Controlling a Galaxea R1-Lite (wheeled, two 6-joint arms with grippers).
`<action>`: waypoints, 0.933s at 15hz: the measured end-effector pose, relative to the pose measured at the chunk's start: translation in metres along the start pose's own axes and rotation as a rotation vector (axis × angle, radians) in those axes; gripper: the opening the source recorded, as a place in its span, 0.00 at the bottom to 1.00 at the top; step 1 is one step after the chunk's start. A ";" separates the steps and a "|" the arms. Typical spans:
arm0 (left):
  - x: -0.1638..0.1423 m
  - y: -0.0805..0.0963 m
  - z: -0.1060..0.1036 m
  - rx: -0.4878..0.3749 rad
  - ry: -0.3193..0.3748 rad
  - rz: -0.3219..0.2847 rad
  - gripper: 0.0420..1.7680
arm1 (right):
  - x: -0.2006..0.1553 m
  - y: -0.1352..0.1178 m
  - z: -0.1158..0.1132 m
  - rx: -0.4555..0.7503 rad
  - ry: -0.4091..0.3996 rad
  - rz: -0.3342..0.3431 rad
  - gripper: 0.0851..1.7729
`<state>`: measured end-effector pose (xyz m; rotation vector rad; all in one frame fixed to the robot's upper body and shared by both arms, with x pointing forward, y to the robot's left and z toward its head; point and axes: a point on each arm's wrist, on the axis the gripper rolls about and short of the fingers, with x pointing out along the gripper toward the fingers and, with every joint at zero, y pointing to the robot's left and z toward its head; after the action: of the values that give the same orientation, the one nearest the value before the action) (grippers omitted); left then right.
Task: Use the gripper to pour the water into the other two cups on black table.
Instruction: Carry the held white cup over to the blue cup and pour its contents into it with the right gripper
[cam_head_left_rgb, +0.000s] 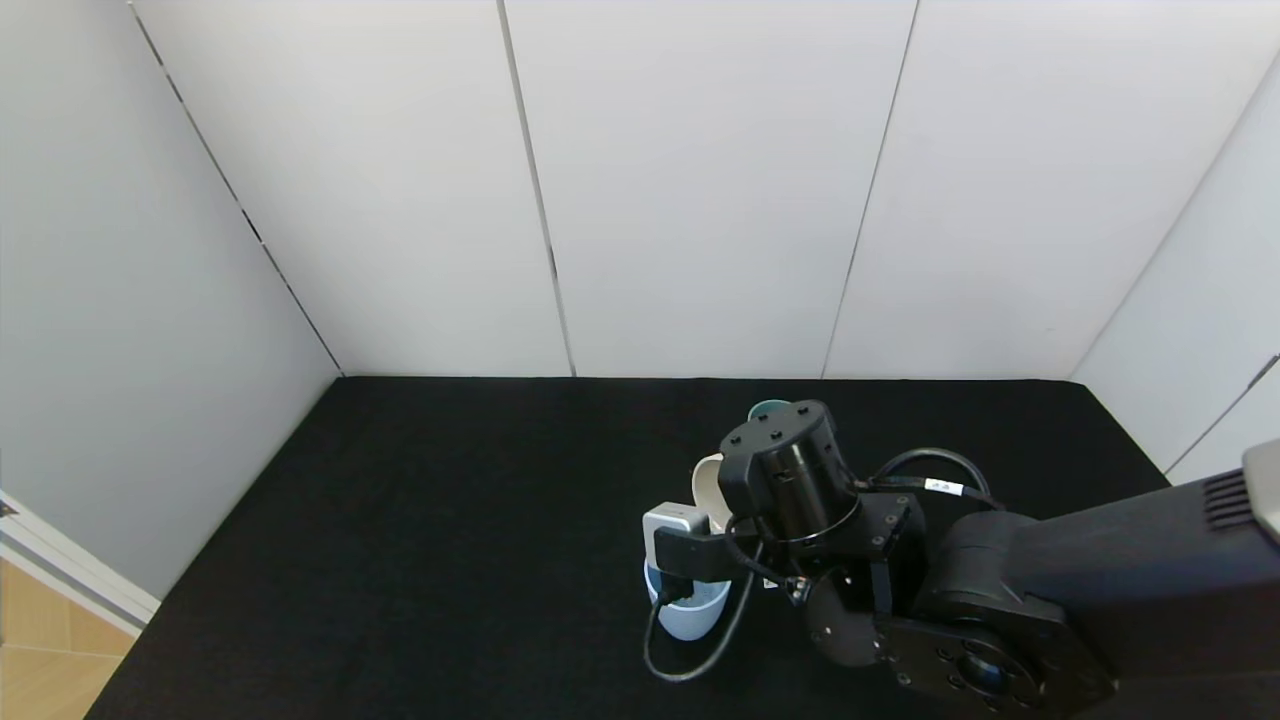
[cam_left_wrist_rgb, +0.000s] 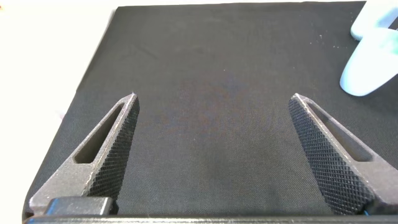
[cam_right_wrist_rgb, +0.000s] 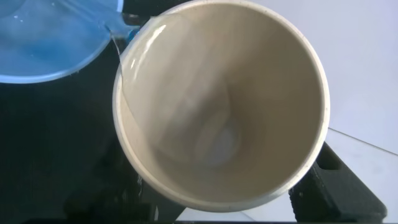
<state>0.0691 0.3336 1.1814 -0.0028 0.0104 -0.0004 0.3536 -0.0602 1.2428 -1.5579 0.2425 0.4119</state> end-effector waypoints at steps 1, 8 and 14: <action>0.000 0.000 0.000 0.000 0.000 0.000 0.97 | 0.000 0.000 0.000 -0.001 0.001 0.000 0.70; 0.000 0.000 0.000 0.000 0.000 0.000 0.97 | 0.001 -0.001 -0.002 -0.005 0.006 0.001 0.70; 0.000 0.000 0.000 0.000 0.000 0.000 0.97 | -0.005 -0.007 -0.004 0.052 -0.009 -0.008 0.70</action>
<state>0.0691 0.3336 1.1814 -0.0032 0.0109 -0.0004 0.3525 -0.0646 1.2512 -1.5051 0.2378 0.4031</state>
